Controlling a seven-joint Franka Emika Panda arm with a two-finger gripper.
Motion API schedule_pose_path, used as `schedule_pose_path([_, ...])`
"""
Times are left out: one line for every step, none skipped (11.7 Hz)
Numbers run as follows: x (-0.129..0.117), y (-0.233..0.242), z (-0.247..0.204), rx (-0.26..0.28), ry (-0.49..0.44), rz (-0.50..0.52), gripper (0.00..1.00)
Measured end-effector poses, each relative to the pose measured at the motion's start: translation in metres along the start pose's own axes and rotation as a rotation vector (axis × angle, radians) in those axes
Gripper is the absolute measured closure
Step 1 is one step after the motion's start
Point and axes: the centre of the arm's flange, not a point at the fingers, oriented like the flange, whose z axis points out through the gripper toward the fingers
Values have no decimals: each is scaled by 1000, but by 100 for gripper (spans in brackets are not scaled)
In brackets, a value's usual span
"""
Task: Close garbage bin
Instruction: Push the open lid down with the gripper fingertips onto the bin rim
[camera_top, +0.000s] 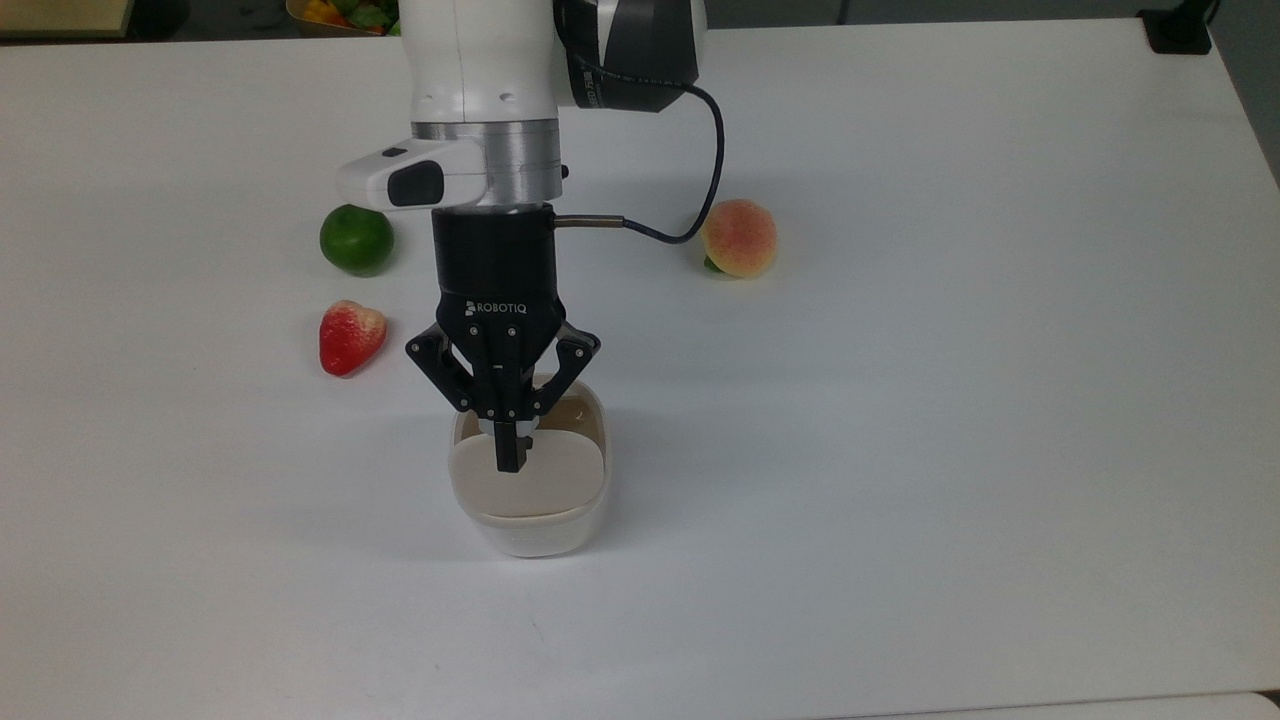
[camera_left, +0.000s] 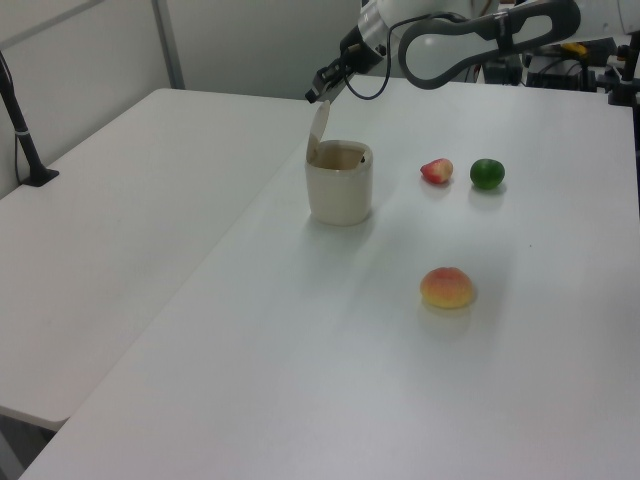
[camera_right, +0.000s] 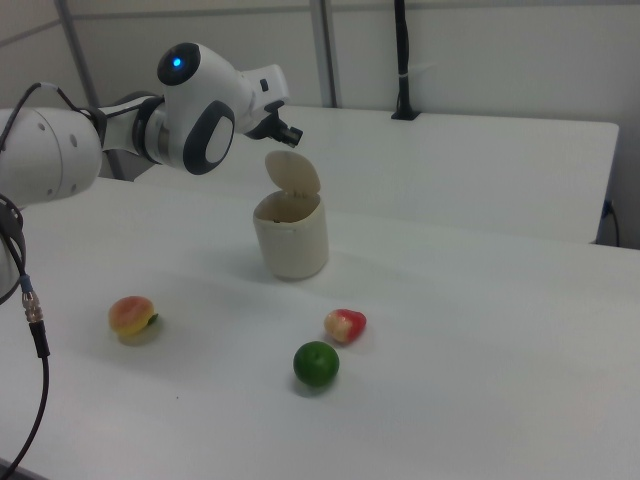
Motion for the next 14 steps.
schedule_pose_path([-1,0,1,-1,-3,0,99])
schedule_pose_path([-3,2,3,-3,-8,1,99])
schedule_pose_path([-6,3,5,-5,-17,2,99])
schedule_pose_path([-9,5,7,-9,-40,3,99])
schedule_pose_path([-10,6,7,-12,-62,4,99])
schedule_pose_path([-10,8,6,-15,-88,6,99])
schedule_pose_path([-9,10,1,-19,-120,10,99])
schedule_pose_path([-8,13,-4,-21,-147,11,99])
schedule_pose_path([-8,14,-6,-23,-166,12,99])
schedule_pose_path([-9,16,-7,-26,-191,9,99])
schedule_pose_path([-12,19,-7,-30,-223,1,99])
schedule_pose_path([-18,21,-4,-32,-250,-11,99])
schedule_pose_path([-22,23,-1,-34,-265,-18,99])
schedule_pose_path([-27,24,2,-36,-278,-20,99])
